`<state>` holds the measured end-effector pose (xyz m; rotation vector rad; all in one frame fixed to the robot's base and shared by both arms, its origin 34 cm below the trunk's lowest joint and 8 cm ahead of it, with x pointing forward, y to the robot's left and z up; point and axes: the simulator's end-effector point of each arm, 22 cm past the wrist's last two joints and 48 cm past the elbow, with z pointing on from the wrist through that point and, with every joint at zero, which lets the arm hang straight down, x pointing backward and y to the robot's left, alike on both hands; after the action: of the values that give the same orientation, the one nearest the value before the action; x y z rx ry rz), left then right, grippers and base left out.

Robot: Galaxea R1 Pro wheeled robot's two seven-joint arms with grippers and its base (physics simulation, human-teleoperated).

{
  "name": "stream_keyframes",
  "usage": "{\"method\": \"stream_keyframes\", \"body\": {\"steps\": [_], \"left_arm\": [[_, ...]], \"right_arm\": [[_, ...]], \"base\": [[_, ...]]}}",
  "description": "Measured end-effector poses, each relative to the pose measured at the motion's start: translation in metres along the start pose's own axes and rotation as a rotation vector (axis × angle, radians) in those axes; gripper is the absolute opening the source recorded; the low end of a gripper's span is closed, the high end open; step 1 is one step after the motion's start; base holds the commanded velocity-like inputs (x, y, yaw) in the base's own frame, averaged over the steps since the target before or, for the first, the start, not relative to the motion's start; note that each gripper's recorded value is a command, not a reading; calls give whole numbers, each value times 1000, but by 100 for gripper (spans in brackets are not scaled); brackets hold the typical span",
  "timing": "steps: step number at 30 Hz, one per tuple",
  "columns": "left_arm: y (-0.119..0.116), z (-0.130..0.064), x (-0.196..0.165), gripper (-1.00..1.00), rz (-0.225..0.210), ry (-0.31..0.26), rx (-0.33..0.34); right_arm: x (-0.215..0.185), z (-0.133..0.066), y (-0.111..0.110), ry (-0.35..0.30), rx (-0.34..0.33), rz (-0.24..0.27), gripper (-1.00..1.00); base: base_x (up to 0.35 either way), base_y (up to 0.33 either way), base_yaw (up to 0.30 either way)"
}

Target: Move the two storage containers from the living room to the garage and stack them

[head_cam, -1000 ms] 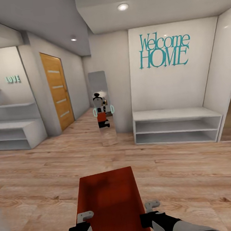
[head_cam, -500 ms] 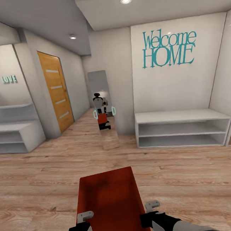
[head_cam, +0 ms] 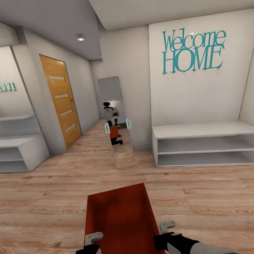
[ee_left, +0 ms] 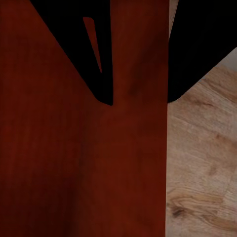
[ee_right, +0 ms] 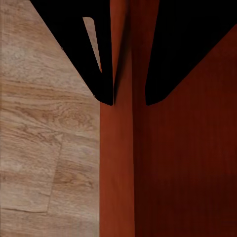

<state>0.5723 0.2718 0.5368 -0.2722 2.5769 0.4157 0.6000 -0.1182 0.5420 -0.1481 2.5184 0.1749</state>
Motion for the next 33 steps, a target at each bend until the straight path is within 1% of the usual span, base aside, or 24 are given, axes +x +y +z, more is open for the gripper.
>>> {"method": "stream_keyframes", "body": {"steps": [4, 10, 29, 33], "left_arm": [[0, 0, 0, -100, 0, 0, 0], [0, 0, -1, -100, 0, -1, 0], [0, 0, -1, -100, 0, -2, 1], [0, 0, -1, -100, 0, -2, 0]], "right_arm": [[0, 0, 0, 0, 0, 0, -100], [0, 0, 0, -1, 0, 0, -100], [-1, 0, 0, -2, 0, 0, -100], [-1, 0, 0, -2, 0, 0, -100]], "base": [[343, 155, 15], [343, 136, 154], [343, 6, 7], [343, 0, 150]]}}
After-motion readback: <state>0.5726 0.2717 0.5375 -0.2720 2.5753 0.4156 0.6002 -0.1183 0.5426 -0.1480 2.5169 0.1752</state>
